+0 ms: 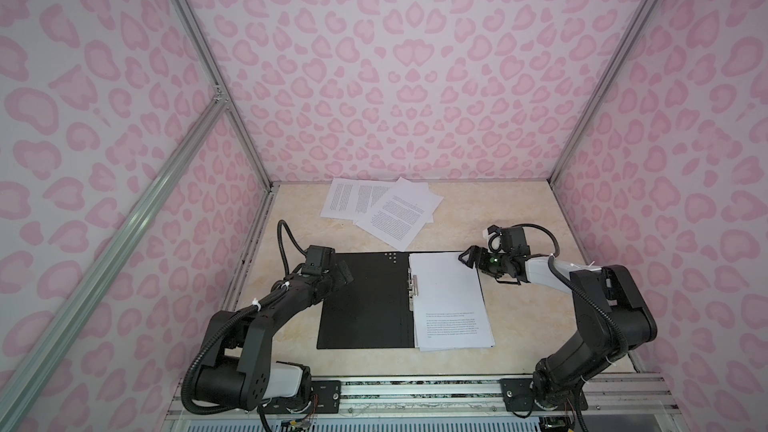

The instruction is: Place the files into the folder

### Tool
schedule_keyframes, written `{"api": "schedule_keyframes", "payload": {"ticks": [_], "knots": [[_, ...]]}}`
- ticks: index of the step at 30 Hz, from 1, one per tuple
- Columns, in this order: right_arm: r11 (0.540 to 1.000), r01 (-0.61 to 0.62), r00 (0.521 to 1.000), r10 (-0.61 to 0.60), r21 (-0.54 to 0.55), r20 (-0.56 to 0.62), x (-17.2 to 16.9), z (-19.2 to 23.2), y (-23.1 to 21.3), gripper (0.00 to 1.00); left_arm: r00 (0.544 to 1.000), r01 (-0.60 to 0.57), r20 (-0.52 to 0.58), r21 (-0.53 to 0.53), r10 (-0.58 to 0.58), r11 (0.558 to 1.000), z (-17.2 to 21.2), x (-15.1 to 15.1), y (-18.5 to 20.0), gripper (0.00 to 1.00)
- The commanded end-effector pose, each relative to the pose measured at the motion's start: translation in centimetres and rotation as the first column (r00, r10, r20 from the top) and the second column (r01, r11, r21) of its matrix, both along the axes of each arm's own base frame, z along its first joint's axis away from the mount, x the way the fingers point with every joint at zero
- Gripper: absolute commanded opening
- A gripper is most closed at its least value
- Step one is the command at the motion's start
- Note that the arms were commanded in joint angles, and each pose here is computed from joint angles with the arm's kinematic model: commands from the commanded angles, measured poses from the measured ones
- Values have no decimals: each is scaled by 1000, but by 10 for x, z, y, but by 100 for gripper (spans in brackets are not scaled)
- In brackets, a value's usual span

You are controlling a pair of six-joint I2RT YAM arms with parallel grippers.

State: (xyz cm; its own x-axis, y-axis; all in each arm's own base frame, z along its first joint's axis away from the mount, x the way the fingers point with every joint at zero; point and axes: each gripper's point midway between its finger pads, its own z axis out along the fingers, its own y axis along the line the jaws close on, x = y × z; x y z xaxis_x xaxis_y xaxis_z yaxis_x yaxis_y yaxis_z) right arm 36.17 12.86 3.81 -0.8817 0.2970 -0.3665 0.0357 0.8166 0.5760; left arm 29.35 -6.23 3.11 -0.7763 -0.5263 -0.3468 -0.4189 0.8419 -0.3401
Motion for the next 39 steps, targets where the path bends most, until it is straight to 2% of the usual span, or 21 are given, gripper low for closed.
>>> {"api": "schedule_keyframes", "payload": {"ticks": [1, 4, 7, 9, 11, 15, 19, 22, 27, 32, 39], "knots": [[993, 76, 991, -86, -95, -98, -22, -17, -20, 84, 994, -76, -79, 28, 78, 997, 5, -25, 12, 98], [974, 139, 985, -155, -178, -77, -33, -8, -40, 87, 989, -149, 19, 90, 148, 985, 42, -20, 31, 98], [973, 142, 985, -156, -183, -66, -48, 3, -43, 92, 987, -122, 114, 65, 114, 990, 73, -10, 27, 98], [976, 125, 986, -142, -179, -89, -64, 5, -39, 92, 990, -37, 137, 7, 35, 999, 85, -4, 9, 99], [978, 125, 984, -144, -170, -106, -82, 4, -34, 92, 984, 98, 153, -45, -90, 994, 90, -1, -20, 100], [969, 164, 975, -188, -187, -121, -119, 1, -34, 93, 942, 328, 101, -88, -319, 941, 73, -18, -77, 100], [968, 205, 968, -222, -147, -112, -141, 2, -31, 92, 913, 407, 24, -124, -408, 905, 38, -40, -103, 100], [967, 212, 968, -228, -145, -105, -153, 1, -27, 92, 905, 419, -16, -141, -425, 897, 19, -55, -109, 100], [972, 202, 967, -217, -120, -132, -163, -10, -16, 91, 916, 385, -74, -108, -394, 916, -2, -73, -98, 100], [975, 188, 968, -205, -119, -145, -165, -14, -11, 90, 939, 310, -137, -63, -316, 949, -19, -84, -80, 100], [974, 189, 966, -207, -122, -155, -168, -14, -9, 89, 949, 275, -153, -33, -276, 961, -26, -90, -71, 100]]}}
